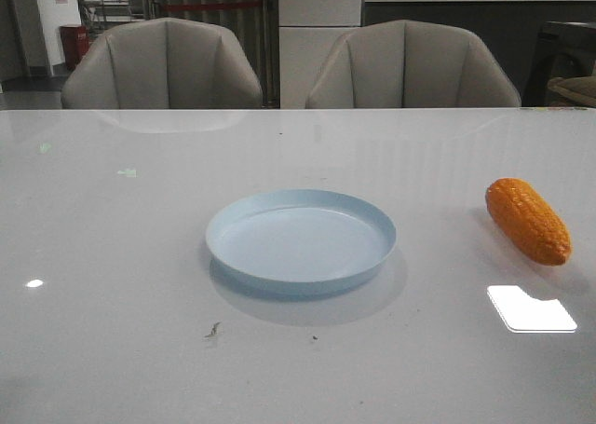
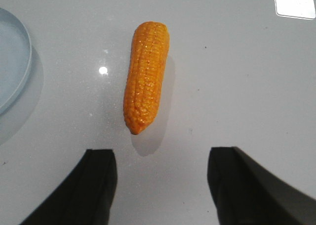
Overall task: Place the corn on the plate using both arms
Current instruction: 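Lift the left gripper away from the plate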
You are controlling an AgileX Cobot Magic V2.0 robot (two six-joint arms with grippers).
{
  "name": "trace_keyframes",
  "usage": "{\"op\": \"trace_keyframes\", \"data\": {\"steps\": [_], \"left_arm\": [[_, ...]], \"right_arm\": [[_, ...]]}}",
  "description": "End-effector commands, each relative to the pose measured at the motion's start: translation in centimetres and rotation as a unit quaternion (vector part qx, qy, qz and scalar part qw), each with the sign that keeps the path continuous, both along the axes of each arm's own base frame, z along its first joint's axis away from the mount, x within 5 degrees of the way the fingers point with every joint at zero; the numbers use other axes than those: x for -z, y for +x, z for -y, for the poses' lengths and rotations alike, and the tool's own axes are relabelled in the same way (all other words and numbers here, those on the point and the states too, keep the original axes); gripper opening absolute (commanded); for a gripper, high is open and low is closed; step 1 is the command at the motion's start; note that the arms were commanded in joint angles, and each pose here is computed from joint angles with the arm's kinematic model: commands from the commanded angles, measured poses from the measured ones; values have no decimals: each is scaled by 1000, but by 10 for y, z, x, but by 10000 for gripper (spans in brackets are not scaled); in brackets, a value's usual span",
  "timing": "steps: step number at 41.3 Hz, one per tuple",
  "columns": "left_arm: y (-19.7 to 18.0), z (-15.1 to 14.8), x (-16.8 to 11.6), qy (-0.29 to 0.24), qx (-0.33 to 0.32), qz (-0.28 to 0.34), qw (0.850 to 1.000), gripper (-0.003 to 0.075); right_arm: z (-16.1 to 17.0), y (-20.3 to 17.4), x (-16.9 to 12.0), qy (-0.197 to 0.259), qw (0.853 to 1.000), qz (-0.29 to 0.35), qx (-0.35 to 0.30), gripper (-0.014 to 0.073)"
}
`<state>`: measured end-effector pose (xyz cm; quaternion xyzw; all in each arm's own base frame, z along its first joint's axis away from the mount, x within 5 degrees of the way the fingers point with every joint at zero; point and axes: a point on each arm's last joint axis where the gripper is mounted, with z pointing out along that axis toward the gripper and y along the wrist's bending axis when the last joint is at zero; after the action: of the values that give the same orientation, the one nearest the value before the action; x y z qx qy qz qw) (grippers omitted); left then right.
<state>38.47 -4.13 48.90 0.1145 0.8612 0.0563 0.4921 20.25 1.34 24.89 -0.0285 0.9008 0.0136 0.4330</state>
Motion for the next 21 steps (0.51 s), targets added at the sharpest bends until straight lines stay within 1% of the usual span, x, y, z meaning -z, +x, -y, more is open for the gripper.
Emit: {"op": "trace_keyframes", "data": {"steps": [1,2,4,8,15,16,21], "left_arm": [[-25,-25,-21,-1,-29,75,997,201],[-27,-31,-16,-3,-34,80,996,201],[-29,-41,6,-16,-42,64,997,201],[-46,-51,40,-40,-52,54,996,201],[-97,-51,98,-49,-53,69,995,201],[-101,-51,103,-49,-53,68,995,201],[-138,-50,147,-50,-54,44,996,201]], "right_arm": [[0,6,-17,5,999,52,0,512],[0,6,-17,5,999,52,0,512],[0,6,-17,5,999,52,0,512],[0,6,-17,5,999,52,0,512],[-1,4,-15,12,999,35,4,512],[-1,4,-14,14,999,30,5,512],[-1,2,-13,14,1000,6,6,512]]}}
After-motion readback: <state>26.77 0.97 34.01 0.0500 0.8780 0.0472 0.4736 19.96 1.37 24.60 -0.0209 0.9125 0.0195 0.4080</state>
